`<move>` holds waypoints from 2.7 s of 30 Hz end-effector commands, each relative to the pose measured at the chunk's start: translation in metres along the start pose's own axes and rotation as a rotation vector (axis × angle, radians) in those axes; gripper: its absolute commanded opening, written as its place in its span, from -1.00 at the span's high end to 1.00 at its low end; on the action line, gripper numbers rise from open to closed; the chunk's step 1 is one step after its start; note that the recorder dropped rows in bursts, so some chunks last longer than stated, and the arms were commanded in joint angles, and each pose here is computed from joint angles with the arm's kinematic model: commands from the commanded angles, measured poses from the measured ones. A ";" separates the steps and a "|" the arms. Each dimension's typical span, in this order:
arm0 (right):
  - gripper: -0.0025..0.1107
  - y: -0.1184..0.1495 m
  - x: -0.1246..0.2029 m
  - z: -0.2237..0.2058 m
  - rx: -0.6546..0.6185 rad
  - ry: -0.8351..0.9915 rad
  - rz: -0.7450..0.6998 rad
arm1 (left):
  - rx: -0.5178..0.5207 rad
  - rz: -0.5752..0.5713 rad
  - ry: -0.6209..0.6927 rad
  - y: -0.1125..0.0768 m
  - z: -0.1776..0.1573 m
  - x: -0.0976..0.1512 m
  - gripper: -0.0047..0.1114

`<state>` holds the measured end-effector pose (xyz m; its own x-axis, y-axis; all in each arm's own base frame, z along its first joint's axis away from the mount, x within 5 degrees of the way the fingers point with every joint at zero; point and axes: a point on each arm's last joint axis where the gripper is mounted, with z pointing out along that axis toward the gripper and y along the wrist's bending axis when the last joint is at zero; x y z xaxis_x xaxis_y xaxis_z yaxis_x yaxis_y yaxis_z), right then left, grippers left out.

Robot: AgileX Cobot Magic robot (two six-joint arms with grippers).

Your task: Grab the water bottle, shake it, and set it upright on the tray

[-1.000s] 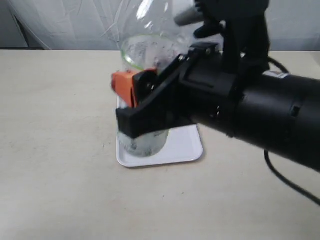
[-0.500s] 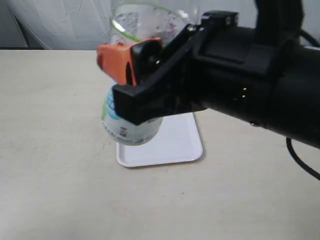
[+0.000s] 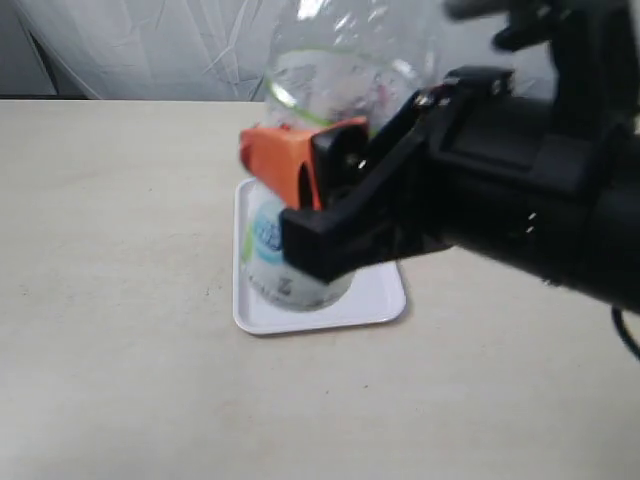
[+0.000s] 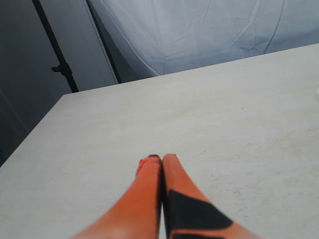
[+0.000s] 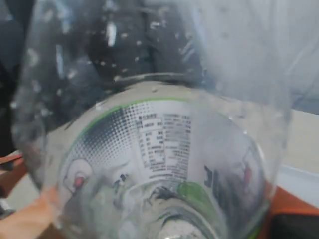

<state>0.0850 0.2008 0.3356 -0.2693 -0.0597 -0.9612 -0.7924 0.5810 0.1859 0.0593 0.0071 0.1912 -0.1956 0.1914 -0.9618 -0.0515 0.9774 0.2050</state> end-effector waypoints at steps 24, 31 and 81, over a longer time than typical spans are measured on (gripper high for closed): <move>0.97 0.000 -0.017 -0.015 0.006 -0.044 -0.097 | -0.002 -0.003 -0.015 0.000 0.000 -0.001 0.92; 0.97 -0.013 0.063 0.010 0.089 0.228 -0.082 | -0.002 -0.003 -0.015 0.000 0.000 -0.001 0.92; 0.97 -0.016 0.038 0.009 0.151 0.155 -0.290 | -0.002 -0.003 -0.015 0.000 0.000 -0.001 0.92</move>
<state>0.0982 0.1873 0.2883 -0.2415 -0.2997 -0.9230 -0.6802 0.7306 -0.0593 0.0593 0.0071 0.1912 -0.1956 0.1914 -0.9618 -0.0515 0.9774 0.2050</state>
